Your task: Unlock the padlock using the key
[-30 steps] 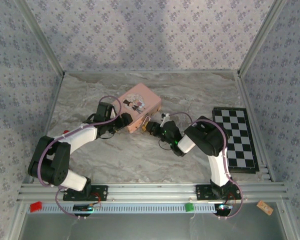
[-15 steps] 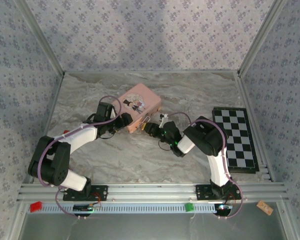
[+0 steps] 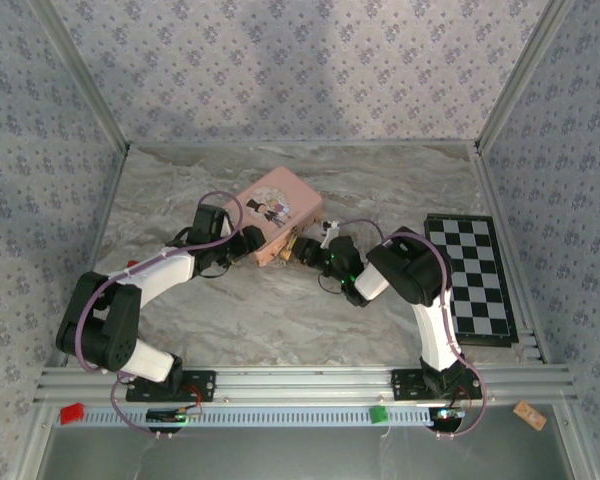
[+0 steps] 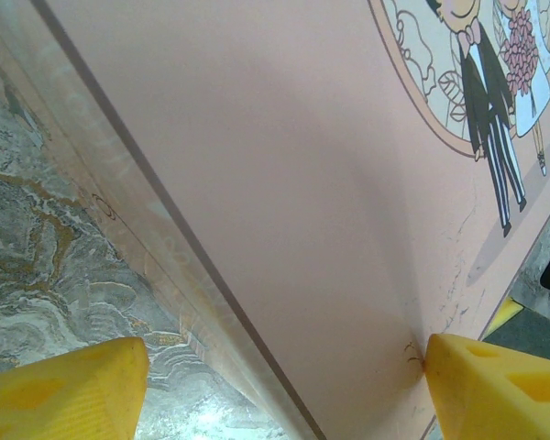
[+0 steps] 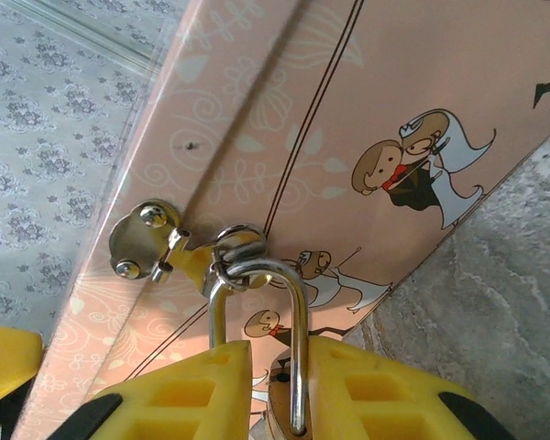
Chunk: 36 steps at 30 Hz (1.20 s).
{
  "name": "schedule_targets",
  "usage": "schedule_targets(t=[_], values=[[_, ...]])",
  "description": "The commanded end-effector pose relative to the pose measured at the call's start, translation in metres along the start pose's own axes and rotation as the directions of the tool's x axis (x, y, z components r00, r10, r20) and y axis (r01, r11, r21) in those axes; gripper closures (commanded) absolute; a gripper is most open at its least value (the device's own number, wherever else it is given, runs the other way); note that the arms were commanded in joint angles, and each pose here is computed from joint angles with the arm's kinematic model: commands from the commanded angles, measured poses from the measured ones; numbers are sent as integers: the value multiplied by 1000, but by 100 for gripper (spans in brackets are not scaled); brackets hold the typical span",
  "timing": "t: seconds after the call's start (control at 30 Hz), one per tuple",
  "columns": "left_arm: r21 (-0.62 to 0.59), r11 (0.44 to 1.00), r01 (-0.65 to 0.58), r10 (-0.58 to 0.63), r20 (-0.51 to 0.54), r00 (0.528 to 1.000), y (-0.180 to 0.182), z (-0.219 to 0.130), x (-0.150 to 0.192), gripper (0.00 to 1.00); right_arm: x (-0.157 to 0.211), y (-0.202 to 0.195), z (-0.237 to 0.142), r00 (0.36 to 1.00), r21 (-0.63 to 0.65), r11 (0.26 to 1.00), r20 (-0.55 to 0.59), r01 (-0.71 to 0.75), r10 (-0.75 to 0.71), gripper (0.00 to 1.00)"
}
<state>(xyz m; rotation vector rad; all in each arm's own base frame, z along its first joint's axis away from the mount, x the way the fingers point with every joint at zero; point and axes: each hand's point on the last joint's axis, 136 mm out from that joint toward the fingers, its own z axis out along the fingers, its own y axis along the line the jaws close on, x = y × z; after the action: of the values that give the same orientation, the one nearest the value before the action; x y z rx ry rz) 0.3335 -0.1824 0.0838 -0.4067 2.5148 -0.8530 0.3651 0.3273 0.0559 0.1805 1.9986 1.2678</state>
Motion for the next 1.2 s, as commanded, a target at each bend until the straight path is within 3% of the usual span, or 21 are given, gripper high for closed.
schedule_targets(t=[0.0, 0.2, 0.53, 0.83, 1.17], values=[[-4, 1000, -5, 5, 16, 1000, -3, -1, -4, 21, 1, -6, 5, 1000, 11, 1000, -10, 15, -15, 76], [1, 1000, -5, 5, 16, 1000, -4, -2, -5, 21, 4, -16, 9, 1000, 32, 999, -22, 10, -9, 74], [0, 1000, -5, 5, 16, 1000, -5, -3, -4, 21, 0, -11, 9, 1000, -3, 1000, -18, -4, 4, 91], [-3, 1000, -6, 6, 17, 1000, -6, -3, -6, 21, -10, 2, -5, 1000, -33, 999, 16, -21, 22, 99], [-19, 1000, -8, 8, 8, 1000, -4, -1, -5, 21, -40, 7, -15, 995, -28, 998, 88, -50, 52, 100]])
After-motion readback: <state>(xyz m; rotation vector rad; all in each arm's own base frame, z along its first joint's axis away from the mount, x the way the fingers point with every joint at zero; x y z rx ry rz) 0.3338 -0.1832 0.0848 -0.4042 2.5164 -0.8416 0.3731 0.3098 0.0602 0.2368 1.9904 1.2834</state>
